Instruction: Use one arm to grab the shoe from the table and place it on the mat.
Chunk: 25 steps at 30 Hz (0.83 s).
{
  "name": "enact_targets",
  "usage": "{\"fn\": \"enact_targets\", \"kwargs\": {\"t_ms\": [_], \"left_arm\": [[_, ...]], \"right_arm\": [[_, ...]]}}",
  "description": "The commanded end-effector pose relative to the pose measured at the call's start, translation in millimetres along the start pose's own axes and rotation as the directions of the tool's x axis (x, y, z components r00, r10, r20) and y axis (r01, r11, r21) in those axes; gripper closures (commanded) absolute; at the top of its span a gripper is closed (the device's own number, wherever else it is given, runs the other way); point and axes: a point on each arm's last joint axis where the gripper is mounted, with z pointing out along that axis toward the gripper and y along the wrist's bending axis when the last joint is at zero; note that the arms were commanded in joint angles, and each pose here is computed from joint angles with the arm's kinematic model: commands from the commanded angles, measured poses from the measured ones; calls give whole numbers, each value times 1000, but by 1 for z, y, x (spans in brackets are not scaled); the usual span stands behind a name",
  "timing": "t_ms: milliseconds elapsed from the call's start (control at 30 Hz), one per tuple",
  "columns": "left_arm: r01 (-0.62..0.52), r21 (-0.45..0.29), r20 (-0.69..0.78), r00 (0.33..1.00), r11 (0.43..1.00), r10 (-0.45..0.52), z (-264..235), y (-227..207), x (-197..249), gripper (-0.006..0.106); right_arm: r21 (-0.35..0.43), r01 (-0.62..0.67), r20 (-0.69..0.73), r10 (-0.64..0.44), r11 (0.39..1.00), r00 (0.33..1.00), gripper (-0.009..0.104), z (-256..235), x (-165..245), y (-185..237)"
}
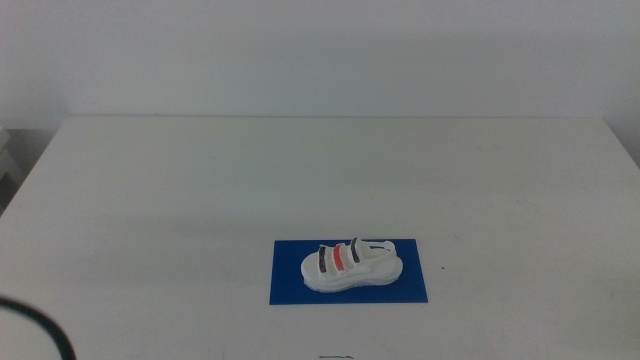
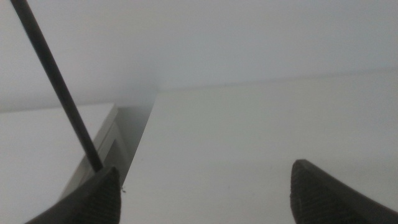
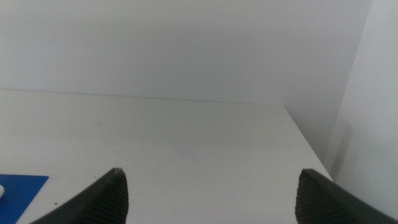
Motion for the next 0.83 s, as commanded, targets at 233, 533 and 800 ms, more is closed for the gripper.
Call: {"fn": "enact_targets", "kwargs": {"t_ms": [233,533,800], "left_arm": [[124,9,112,986,992,-125,2,-6,39,7],[129,9,127,984,992,-129,5,-12,86,7],[141,13,96,985,990,-142,6,-13,89,7]], "right_arm": [[9,14,113,-15,1000,993,1,-3,-14,-1],[9,14,113,-15,1000,993,1,-3,-14,-1],[9,14,113,-15,1000,993,1,-3,-14,-1]]}}
